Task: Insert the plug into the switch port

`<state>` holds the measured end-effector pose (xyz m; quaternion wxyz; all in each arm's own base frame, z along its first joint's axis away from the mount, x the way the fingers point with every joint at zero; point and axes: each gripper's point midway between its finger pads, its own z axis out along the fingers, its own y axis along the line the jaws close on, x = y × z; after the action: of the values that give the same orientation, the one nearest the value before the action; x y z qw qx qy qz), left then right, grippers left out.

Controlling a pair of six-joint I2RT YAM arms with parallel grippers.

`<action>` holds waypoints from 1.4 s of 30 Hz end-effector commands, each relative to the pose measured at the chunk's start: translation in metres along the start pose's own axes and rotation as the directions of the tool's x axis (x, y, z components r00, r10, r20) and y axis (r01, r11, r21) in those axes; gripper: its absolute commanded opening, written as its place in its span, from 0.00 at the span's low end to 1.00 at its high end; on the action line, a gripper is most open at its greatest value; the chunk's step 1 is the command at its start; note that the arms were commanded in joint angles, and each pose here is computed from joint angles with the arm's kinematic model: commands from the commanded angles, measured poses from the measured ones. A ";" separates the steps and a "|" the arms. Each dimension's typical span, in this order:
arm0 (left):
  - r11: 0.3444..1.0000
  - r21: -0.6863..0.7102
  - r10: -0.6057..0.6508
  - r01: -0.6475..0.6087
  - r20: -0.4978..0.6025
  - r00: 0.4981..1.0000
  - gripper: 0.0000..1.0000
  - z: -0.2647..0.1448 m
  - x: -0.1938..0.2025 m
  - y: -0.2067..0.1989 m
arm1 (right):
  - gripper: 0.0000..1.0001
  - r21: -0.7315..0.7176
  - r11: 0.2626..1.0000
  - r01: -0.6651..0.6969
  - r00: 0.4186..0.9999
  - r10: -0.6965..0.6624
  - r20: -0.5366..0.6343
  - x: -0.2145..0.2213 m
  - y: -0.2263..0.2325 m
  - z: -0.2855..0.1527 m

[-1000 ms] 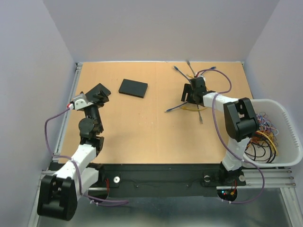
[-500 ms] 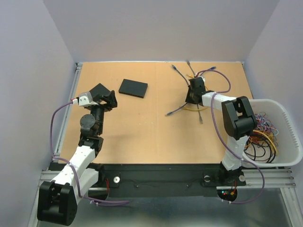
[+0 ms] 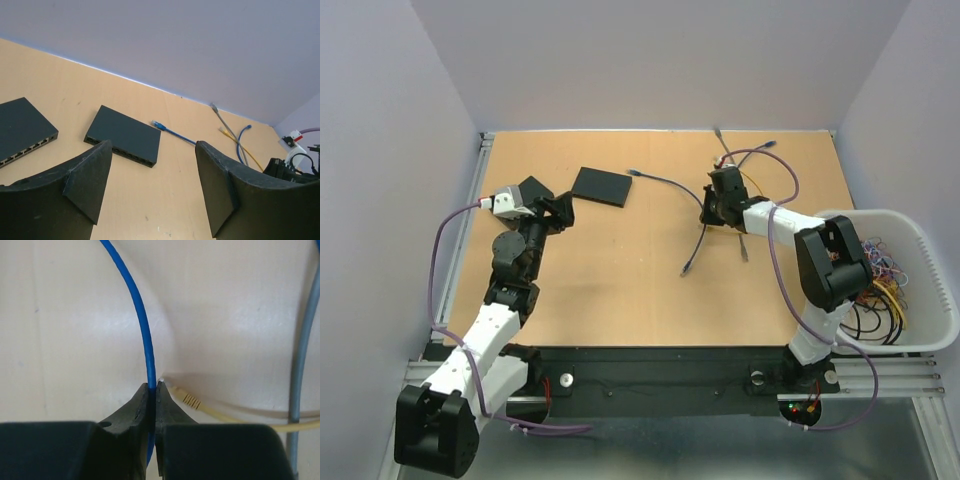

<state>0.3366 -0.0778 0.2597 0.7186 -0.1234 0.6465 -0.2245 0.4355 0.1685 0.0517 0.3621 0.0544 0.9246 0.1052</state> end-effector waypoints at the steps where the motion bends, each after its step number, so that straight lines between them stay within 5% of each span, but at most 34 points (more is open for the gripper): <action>1: 0.999 0.045 -0.021 0.021 0.004 1.000 0.77 0.002 -0.013 -0.019 | 0.01 -0.070 0.996 0.053 0.997 -0.049 0.057 -0.011 0.027 -0.040; 16: 0.999 -0.001 -0.054 0.054 -0.037 0.998 0.72 -0.006 -0.014 -0.021 | 0.03 0.108 0.994 0.018 0.996 -0.009 -0.085 0.079 -0.032 -0.126; 19: 0.998 -0.012 -0.054 0.054 -0.055 0.997 0.72 -0.009 -0.014 -0.021 | 0.66 0.097 0.995 -0.007 0.993 0.018 -0.118 0.087 -0.033 -0.141; 20: 0.998 -0.024 -0.058 0.057 -0.067 0.996 0.72 -0.010 -0.014 -0.020 | 0.99 0.075 0.997 -0.033 0.995 0.040 -0.093 0.081 -0.029 -0.152; 29: 0.992 -0.123 -0.002 -0.025 -0.213 0.977 0.73 -0.028 -0.033 -0.020 | 1.00 -0.026 0.999 0.042 0.999 -0.041 0.009 0.035 -0.002 -0.169; 35: 0.960 -0.200 0.145 -0.196 -0.243 0.959 0.76 -0.045 -0.042 0.005 | 1.00 -0.164 0.959 0.232 0.973 -0.229 0.035 0.021 0.058 -0.136; 42: 0.930 -0.212 0.225 -0.302 -0.322 0.920 0.78 -0.051 -0.015 0.027 | 1.00 -0.127 0.919 0.374 0.928 -0.369 0.059 0.015 0.100 -0.064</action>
<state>0.2913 -0.0471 0.2739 0.6321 -0.1194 0.7597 -0.0950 0.3431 0.2315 0.0983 0.3337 -0.1105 0.9305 0.1032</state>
